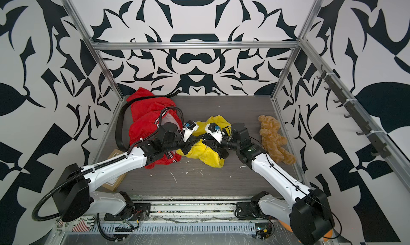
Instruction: Remove the belt from the trousers
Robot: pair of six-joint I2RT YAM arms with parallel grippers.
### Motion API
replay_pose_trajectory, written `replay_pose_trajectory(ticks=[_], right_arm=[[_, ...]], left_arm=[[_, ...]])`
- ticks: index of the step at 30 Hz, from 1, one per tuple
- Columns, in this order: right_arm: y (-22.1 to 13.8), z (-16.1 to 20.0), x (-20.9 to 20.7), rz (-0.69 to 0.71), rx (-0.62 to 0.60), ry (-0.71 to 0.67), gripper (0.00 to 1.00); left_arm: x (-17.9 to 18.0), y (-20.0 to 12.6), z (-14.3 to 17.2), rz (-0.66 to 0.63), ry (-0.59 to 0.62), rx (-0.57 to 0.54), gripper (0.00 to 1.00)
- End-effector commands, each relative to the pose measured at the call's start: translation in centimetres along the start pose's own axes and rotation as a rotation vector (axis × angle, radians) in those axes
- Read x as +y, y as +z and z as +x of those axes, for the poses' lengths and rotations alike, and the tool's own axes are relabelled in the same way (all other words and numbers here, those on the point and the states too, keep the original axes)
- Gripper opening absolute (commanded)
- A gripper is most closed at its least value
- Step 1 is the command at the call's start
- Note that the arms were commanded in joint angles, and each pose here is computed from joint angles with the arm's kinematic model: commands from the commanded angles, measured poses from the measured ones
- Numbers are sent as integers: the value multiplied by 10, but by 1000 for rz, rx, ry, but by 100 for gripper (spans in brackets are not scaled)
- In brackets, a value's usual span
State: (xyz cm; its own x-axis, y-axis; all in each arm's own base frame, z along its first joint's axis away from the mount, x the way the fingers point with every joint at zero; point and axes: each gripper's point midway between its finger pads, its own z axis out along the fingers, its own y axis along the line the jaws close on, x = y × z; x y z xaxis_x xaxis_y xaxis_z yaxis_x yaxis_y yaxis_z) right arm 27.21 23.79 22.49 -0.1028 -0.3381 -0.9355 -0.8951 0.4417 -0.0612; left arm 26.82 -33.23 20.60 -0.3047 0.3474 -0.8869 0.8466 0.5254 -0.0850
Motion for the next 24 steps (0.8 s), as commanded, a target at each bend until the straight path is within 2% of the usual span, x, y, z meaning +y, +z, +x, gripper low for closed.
replay_pose_trajectory(ticks=[1,3,4,7,12,17,24], right_arm=[[-15,14,-31,189,74,-5,0],[-14,9,-27,205,58,-69,0],[-13,7,-25,206,57,-89,8],[-7,4,-19,192,67,-140,16],[-1,-4,-11,163,60,-173,43],[2,-8,-2,121,76,-197,62],[4,-17,2,108,67,-195,76]], left_arm=[[37,-22,-2,-172,-22,17,0],[28,-22,-8,-123,-19,13,0],[23,-21,-10,-98,-19,12,0],[13,-19,-9,-53,-18,41,0],[3,-20,-9,-17,-19,57,0],[-1,-21,-11,4,-19,61,0],[-6,-25,-21,29,-13,43,0]])
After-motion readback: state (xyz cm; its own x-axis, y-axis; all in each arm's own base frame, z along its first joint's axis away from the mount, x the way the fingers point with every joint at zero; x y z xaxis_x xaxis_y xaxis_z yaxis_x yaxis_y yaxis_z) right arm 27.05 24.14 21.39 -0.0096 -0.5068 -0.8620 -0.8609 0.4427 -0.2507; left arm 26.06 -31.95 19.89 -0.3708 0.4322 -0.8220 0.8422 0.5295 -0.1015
